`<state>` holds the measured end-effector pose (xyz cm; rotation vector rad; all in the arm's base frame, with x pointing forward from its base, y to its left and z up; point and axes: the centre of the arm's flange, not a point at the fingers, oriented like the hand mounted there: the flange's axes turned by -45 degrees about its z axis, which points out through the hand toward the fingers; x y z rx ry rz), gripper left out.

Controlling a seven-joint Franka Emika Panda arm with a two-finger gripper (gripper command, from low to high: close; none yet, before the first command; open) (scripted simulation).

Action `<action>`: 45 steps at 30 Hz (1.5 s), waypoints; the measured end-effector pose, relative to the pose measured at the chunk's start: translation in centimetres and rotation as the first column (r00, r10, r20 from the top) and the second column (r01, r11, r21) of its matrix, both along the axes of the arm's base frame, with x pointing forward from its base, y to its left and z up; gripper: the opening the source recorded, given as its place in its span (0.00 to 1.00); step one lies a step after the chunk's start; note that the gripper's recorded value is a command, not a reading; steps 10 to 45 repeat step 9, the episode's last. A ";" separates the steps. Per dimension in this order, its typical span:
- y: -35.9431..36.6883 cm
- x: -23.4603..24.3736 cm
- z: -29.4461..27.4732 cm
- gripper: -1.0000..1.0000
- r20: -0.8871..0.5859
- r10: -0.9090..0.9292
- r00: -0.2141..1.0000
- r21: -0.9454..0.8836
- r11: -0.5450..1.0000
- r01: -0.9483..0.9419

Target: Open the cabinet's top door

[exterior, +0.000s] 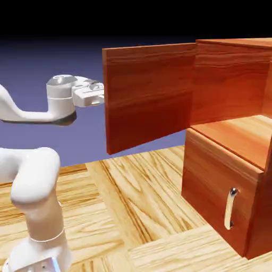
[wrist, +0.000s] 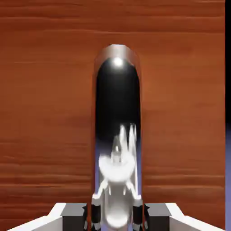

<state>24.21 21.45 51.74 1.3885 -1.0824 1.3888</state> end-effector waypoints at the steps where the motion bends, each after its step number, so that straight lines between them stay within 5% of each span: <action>1: 0.9 0.2 0.0 0.00 0.000 -0.026 1.000 0.000 1.000 0.026; 8: 6.8 1.8 0.0 0.00 0.000 -0.192 0.981 0.000 0.981 0.192; 9: 6.8 1.8 0.0 1.00 0.001 -0.194 0.981 0.000 0.981 0.194; 45: 6.8 1.8 0.0 1.00 0.001 -0.194 0.981 0.000 0.981 0.194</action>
